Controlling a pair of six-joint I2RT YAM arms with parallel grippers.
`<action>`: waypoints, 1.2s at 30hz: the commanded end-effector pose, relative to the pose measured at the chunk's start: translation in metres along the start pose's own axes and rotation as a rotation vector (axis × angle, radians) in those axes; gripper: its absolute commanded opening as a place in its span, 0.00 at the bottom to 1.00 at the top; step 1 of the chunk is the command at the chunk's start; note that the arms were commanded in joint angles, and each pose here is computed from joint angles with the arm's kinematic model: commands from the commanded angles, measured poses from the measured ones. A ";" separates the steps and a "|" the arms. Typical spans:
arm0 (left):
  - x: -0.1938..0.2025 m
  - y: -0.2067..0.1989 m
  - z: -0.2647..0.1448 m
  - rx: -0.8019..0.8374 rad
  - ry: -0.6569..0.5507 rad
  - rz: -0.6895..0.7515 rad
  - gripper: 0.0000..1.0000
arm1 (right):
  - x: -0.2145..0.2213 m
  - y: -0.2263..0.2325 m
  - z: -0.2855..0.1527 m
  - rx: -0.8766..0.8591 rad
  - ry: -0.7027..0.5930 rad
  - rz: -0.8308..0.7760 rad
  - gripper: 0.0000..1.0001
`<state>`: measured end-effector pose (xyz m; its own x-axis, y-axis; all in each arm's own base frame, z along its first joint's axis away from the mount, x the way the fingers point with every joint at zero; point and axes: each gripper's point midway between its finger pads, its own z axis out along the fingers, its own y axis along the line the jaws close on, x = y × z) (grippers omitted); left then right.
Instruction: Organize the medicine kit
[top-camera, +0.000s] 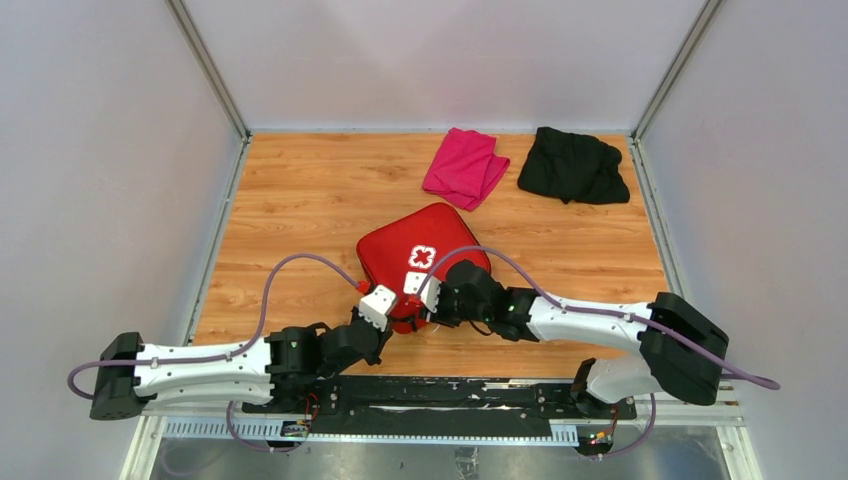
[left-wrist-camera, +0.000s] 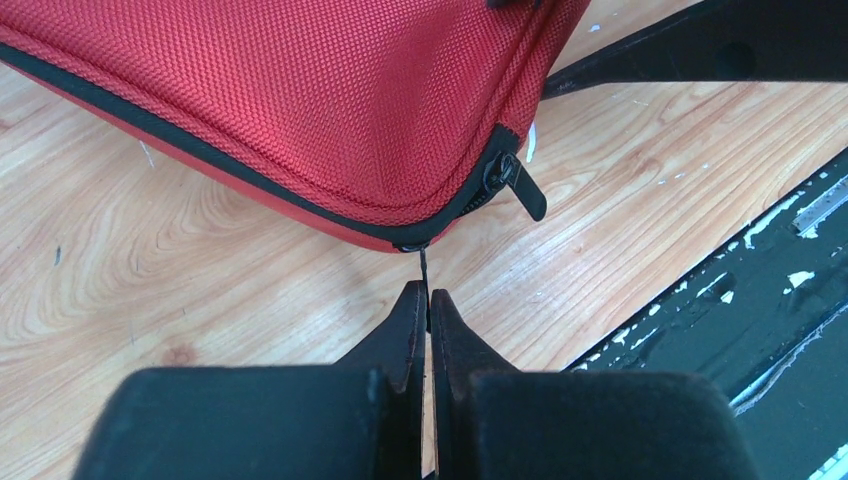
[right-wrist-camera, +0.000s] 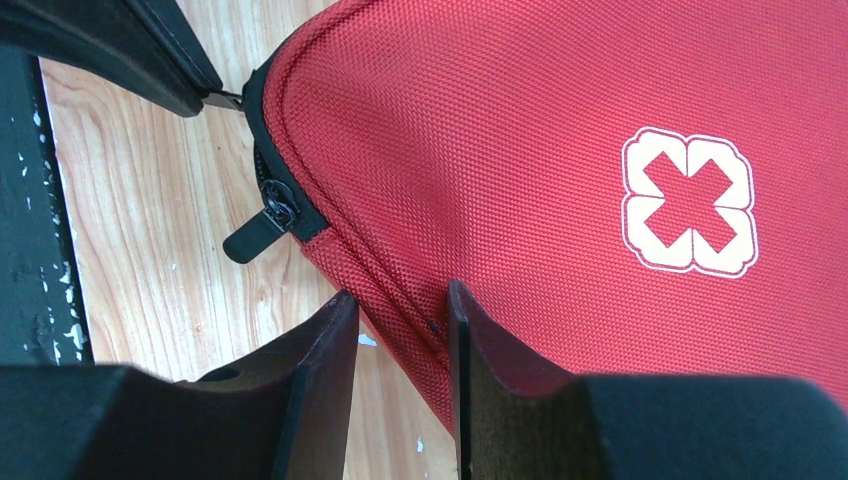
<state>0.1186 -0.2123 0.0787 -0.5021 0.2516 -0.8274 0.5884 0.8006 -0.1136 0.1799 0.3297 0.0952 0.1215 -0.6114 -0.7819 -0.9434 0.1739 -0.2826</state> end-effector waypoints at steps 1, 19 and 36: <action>0.003 -0.061 -0.008 0.296 0.007 -0.026 0.00 | 0.009 -0.002 0.008 0.036 -0.004 0.188 0.29; -0.002 -0.092 -0.001 0.313 -0.025 0.093 0.00 | 0.008 -0.009 0.012 0.115 0.037 0.418 0.27; -0.062 0.006 -0.051 -0.030 -0.253 -0.226 0.21 | -0.006 -0.034 -0.015 0.241 -0.009 0.419 0.41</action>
<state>0.0966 -0.2285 0.1258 -0.4805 0.0863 -0.8727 0.6075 0.7504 -0.2603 0.1932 0.3384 0.1156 -0.2307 -0.4333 -0.8712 -0.8689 0.4947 -0.0160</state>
